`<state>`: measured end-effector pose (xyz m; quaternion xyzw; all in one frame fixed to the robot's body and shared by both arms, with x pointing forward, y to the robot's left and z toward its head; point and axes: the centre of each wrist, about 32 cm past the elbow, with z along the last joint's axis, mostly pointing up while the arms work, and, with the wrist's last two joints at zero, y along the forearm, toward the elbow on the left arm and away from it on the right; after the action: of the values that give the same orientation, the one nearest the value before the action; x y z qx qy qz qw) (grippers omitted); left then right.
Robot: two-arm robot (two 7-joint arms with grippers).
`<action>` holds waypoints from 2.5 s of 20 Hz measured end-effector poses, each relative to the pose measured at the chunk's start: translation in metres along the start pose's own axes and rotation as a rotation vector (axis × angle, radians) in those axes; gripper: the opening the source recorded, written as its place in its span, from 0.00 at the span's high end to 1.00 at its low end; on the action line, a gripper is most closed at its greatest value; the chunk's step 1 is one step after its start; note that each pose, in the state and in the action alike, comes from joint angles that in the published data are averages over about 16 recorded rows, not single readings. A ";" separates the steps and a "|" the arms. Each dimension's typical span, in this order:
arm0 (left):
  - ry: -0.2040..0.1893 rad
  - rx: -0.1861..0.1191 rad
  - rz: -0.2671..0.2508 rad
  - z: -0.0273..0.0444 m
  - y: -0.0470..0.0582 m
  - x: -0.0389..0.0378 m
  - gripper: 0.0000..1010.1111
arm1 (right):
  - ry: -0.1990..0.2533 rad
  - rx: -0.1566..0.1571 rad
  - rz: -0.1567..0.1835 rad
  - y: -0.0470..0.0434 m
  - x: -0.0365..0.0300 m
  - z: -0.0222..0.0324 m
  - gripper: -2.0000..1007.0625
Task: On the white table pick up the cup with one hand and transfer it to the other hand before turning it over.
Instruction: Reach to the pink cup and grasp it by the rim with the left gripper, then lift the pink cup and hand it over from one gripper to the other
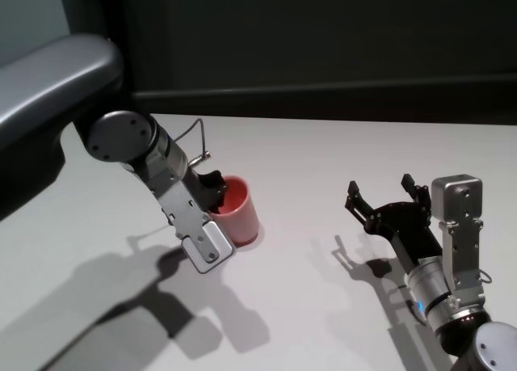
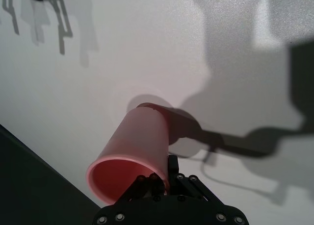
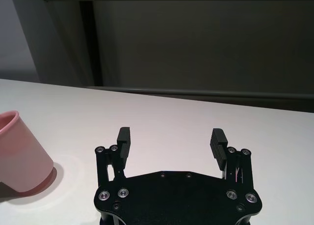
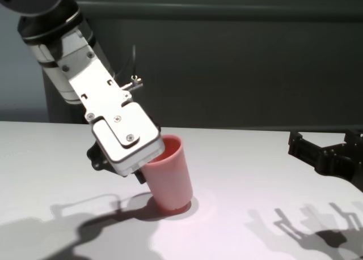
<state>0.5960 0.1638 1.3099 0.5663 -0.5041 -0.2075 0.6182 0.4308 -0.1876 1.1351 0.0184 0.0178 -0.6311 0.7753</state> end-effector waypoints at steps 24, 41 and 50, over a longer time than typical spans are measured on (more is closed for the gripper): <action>0.190 -0.117 0.138 -0.0190 0.015 -0.0174 0.95 | 0.000 0.000 0.000 0.0000 0.0000 0.0000 0.01; 0.645 -0.392 0.549 -0.0493 0.030 -0.0524 0.95 | 0.000 0.000 0.000 0.0000 0.0000 0.0000 0.00; 0.827 -0.533 0.691 -0.0478 0.023 -0.0622 0.95 | 0.000 0.000 0.000 0.0000 0.0000 0.0000 0.00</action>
<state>0.6045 0.2450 1.3140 0.2287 -0.3071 0.1237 0.9154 0.4308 -0.1876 1.1351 0.0184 0.0178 -0.6311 0.7753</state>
